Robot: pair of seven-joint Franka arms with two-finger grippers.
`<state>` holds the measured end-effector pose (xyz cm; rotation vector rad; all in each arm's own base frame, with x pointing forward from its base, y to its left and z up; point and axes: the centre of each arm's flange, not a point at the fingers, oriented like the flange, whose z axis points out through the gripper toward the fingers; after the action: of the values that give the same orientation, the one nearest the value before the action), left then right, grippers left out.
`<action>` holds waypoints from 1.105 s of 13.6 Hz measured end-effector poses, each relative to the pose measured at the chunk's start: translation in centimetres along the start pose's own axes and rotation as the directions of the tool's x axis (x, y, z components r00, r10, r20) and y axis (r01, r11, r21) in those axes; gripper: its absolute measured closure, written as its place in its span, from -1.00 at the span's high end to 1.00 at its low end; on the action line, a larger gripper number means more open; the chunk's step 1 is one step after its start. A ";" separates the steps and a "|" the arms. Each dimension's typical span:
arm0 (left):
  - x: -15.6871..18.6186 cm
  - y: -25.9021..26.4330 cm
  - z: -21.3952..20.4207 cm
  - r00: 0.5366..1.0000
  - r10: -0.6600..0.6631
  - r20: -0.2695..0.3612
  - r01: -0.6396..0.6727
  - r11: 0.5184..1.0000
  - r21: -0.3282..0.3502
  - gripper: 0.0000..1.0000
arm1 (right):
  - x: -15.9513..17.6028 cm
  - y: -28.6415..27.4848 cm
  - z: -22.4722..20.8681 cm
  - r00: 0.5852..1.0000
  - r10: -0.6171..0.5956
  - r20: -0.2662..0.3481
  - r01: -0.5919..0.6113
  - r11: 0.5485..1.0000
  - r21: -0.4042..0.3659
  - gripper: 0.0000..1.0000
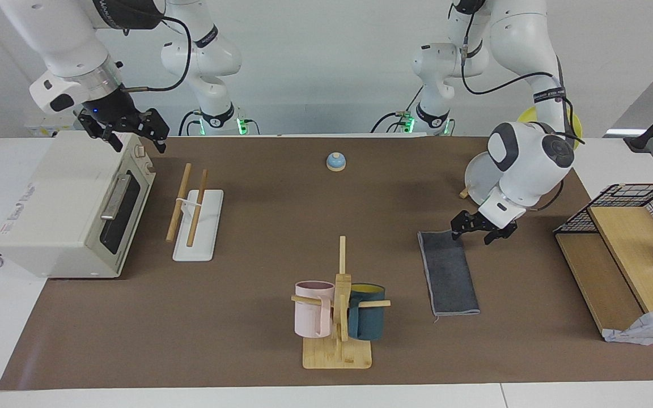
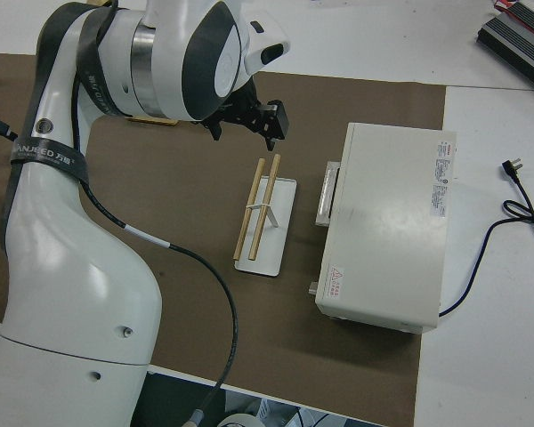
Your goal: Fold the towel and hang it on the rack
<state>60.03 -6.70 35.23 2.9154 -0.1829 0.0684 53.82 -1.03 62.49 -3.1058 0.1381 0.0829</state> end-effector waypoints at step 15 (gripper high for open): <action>0.0 -0.4 5.2 0.999 -0.031 0.036 0.033 0.998 -0.052 -0.12 | 0.0 0.0 0.0 1.000 0.000 0.000 0.000 1.000 0.000 1.00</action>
<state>60.24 -7.45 30.07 2.8670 -0.1410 0.0072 53.82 -1.03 62.49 -3.1058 0.1381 0.0829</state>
